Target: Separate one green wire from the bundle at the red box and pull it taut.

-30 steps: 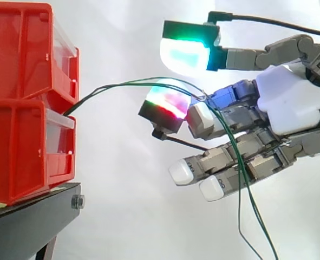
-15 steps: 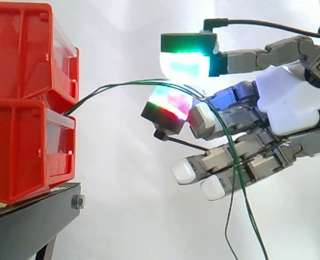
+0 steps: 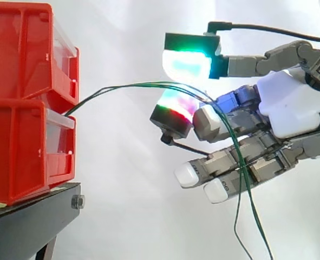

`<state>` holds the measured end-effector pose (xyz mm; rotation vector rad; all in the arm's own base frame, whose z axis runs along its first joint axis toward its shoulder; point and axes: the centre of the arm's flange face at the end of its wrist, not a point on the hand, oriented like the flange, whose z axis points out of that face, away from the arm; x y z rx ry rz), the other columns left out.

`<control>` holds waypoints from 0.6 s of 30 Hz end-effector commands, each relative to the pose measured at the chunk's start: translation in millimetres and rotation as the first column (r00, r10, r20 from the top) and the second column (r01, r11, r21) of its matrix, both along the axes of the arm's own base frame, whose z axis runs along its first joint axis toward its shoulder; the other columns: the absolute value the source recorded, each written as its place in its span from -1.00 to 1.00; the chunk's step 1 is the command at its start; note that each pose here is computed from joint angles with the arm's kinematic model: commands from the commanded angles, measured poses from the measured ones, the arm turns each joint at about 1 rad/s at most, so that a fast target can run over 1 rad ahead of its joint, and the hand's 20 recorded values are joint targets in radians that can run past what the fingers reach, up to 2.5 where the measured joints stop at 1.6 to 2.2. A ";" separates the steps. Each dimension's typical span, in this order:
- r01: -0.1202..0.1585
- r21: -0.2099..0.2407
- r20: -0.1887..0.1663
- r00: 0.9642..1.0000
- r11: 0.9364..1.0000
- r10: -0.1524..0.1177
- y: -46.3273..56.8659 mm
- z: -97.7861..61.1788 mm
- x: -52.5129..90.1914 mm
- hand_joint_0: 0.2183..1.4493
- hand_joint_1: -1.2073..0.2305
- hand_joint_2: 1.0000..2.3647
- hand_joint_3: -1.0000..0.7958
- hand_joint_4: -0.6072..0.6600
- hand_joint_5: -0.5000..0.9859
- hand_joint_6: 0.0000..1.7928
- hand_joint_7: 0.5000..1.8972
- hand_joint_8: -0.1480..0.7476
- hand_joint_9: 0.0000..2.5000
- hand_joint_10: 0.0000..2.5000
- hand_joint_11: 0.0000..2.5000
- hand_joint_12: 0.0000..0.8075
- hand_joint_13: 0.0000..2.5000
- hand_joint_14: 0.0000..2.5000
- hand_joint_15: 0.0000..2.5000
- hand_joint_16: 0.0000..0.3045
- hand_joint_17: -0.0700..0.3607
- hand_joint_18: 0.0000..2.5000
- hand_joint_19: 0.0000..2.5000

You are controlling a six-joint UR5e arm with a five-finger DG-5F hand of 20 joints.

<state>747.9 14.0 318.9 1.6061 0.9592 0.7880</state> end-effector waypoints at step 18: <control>0.000 0.001 0.002 1.000 1.000 0.000 0.1 0.9 0.5 -0.39 -0.36 -0.97 -0.01 -0.13 -0.51 0.01 -0.03 -0.08 -0.04 -0.98 -0.26 -0.03 -0.37 -0.99 -0.65 -0.67 -0.15 -0.48 -0.67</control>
